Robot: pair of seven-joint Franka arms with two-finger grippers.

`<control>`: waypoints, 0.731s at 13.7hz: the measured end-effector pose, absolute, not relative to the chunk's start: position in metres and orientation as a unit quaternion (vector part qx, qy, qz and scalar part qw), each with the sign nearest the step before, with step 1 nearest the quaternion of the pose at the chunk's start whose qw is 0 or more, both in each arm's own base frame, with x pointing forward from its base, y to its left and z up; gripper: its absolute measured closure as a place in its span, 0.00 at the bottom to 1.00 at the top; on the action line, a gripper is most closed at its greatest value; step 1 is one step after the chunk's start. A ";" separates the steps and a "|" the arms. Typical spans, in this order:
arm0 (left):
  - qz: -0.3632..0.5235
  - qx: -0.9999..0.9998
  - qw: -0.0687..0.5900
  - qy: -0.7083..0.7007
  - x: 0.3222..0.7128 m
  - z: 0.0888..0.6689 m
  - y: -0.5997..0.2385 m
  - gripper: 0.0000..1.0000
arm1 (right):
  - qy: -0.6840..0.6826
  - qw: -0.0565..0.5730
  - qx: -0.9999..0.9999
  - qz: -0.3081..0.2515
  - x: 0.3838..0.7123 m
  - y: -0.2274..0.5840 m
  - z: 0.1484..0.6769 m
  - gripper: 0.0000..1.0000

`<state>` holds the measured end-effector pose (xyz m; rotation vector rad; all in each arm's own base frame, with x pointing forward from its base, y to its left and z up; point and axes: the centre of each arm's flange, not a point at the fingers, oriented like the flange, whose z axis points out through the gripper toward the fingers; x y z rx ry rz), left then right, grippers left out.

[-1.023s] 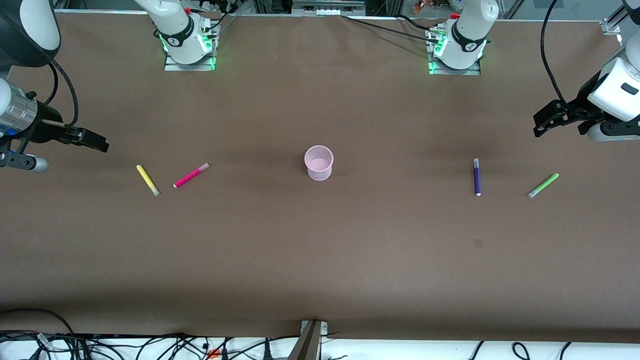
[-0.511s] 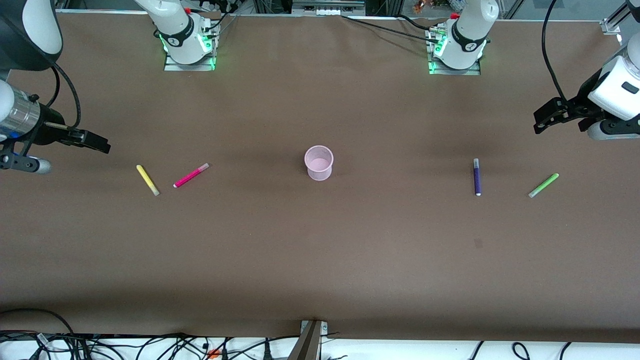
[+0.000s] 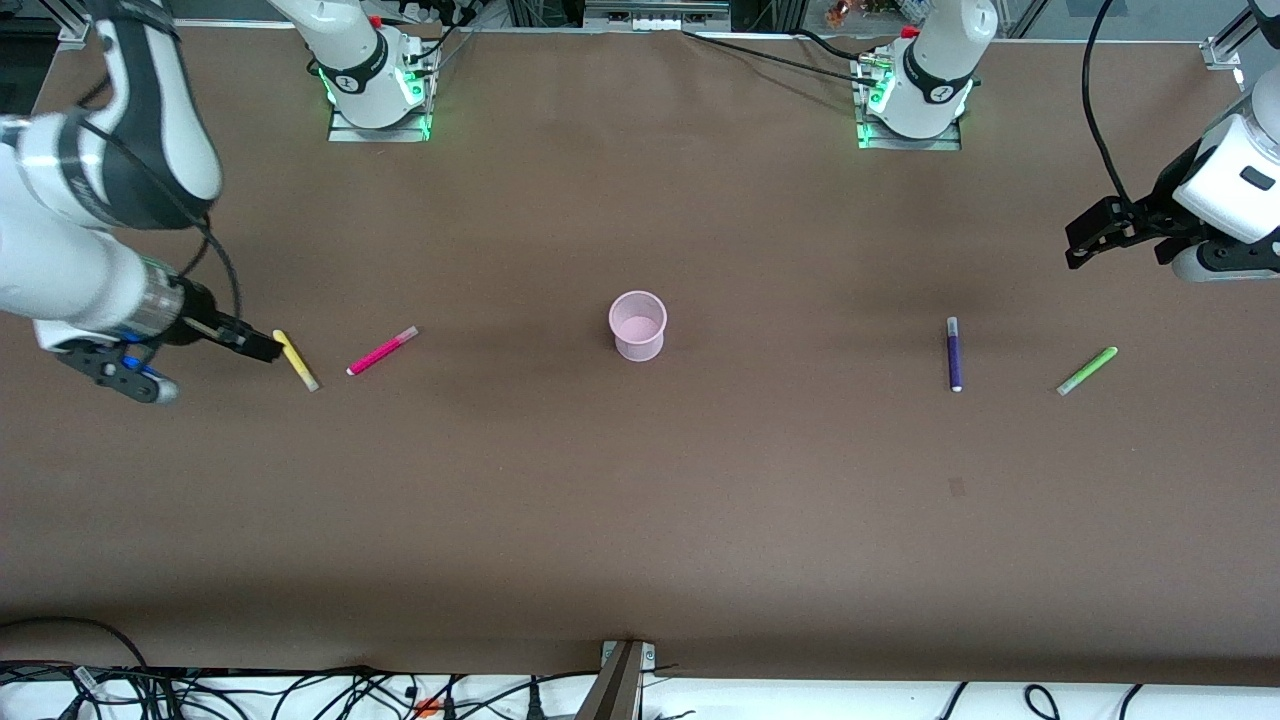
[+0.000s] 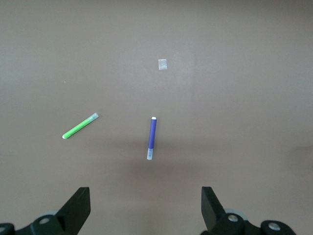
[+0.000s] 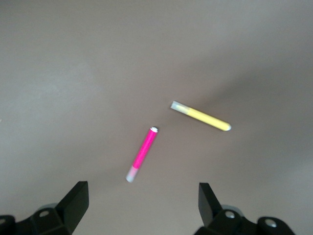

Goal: Organize pens into pink holder with both arms
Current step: 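Reach the right gripper to the pink marker while the left gripper reaches the purple marker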

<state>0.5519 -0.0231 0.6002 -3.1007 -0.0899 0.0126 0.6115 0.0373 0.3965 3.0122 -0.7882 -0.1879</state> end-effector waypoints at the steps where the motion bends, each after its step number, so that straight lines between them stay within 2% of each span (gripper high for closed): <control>1: 0.005 -0.999 0.020 -0.029 0.552 0.600 -0.023 0.00 | -0.262 0.011 0.963 -0.058 0.607 0.040 0.374 0.00; 5: 0.049 -0.998 0.022 -0.029 0.564 0.562 -0.022 0.00 | -0.286 -0.003 0.958 -0.022 0.583 0.040 0.302 0.00; 10: 0.131 -0.991 0.032 -0.026 0.602 0.445 -0.018 0.00 | -0.287 -0.022 0.958 0.015 0.563 0.043 0.234 0.00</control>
